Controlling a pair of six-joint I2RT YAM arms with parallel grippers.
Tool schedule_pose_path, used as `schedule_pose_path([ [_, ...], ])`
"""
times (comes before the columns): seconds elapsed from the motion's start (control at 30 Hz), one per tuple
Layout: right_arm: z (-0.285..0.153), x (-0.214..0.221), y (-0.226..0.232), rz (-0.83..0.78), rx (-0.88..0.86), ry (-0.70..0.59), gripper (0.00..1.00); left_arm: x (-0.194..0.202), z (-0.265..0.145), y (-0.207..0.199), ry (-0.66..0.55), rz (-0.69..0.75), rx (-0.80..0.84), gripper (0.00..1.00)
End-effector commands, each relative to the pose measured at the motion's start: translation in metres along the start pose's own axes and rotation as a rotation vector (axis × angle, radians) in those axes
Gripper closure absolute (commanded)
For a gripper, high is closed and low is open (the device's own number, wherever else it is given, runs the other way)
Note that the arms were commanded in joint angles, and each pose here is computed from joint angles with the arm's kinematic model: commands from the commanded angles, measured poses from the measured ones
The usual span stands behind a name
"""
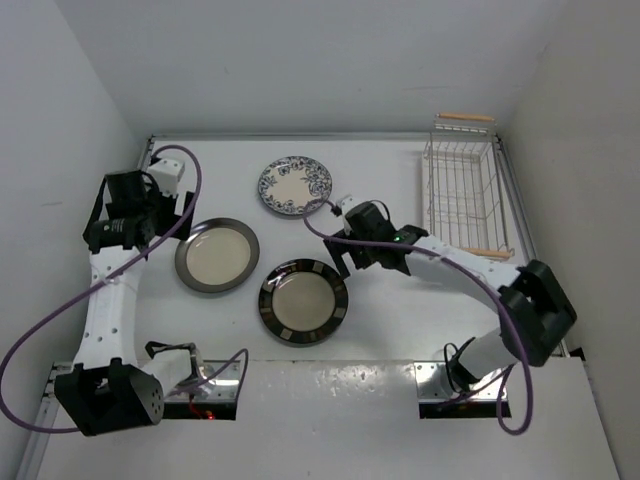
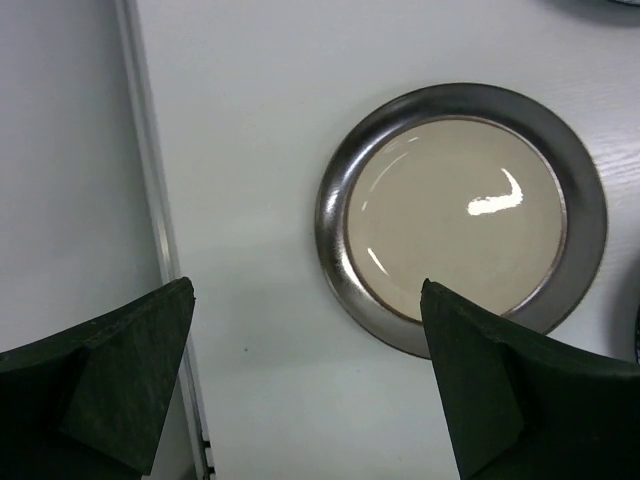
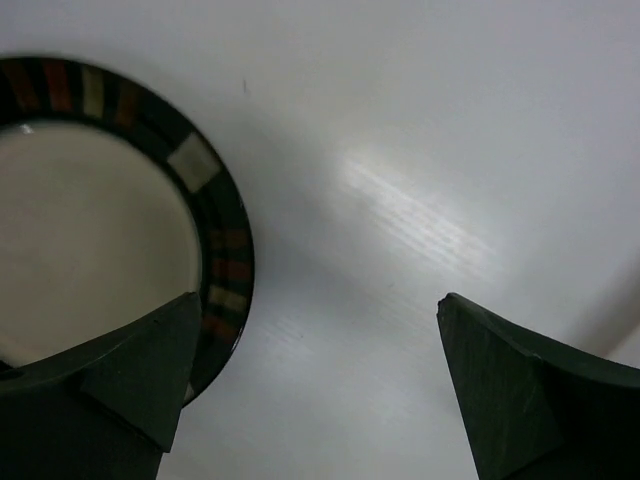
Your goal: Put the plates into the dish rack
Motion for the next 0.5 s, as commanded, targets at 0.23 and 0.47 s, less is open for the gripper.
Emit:
schedule_pose_path([
  [0.23,0.052,0.075,0.044,0.26,-0.346,0.266,0.23,0.019,-0.017,0.017,0.017,-0.113,-0.188,0.0],
  [0.47,0.071,0.106,0.056,0.428,-0.526,0.317,0.5,0.026,-0.011,0.009,0.029,-0.114,-0.144,0.0],
])
Point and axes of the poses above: each gripper's point midway between its finger pads, its own z axis out along the fingers, its own y axis along the line the jaws close on, x = y × z, the point moved 6 cm from there along -z, back along the fingers, and after that the axes turned 4 degrees about z, right-handed, at the moved point
